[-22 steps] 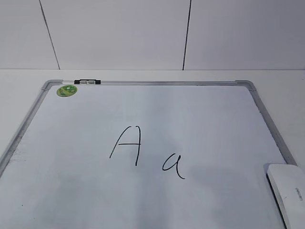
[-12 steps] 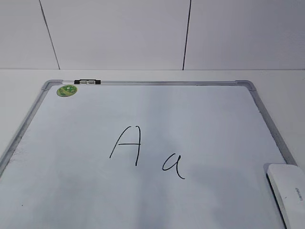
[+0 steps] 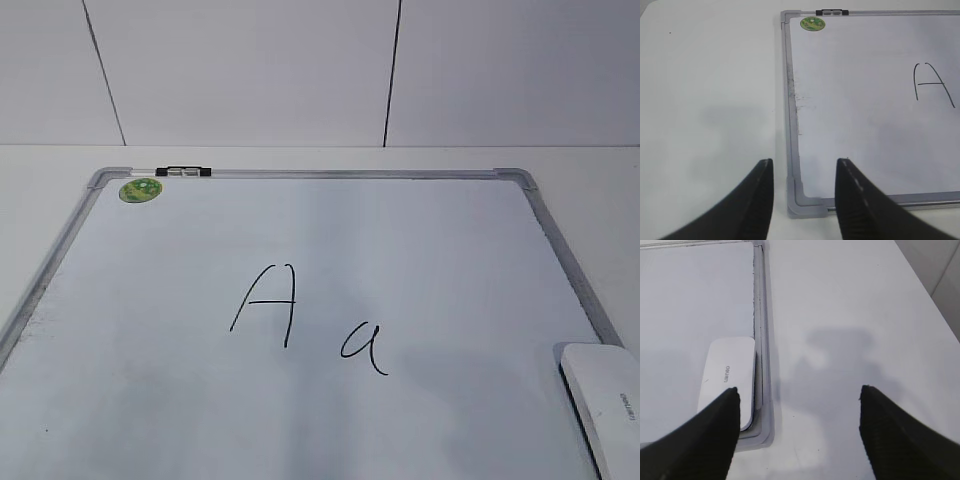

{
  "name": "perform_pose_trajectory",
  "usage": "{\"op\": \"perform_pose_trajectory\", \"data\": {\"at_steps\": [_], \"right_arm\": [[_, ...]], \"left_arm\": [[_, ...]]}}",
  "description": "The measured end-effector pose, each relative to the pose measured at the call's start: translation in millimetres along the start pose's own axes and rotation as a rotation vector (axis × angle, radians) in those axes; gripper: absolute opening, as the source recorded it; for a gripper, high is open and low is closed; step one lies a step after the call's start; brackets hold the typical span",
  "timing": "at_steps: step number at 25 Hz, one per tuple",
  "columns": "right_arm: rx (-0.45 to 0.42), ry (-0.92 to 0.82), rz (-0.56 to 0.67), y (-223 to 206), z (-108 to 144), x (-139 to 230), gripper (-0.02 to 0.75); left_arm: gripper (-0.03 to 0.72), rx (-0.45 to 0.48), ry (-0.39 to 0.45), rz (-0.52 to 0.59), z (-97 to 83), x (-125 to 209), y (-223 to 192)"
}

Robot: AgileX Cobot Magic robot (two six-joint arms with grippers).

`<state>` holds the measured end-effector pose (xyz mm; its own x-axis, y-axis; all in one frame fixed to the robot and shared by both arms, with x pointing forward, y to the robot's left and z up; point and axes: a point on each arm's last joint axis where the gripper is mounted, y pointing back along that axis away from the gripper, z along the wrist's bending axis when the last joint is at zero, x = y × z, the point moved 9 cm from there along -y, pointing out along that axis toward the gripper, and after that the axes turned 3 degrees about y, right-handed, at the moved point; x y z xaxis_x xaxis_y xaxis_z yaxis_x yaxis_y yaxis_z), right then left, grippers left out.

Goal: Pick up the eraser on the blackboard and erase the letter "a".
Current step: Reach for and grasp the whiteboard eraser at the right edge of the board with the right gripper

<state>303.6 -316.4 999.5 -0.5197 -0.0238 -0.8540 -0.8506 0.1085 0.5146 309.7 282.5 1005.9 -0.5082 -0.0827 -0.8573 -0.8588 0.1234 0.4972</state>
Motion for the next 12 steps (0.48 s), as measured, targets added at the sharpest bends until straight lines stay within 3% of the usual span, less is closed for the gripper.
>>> {"op": "perform_pose_trajectory", "data": {"at_steps": [12], "right_arm": [[0.001, 0.0, 0.0, 0.0, -0.2, 0.0, 0.592]], "left_arm": [[0.307, 0.0, 0.0, 0.0, 0.0, 0.0, 0.0]]}}
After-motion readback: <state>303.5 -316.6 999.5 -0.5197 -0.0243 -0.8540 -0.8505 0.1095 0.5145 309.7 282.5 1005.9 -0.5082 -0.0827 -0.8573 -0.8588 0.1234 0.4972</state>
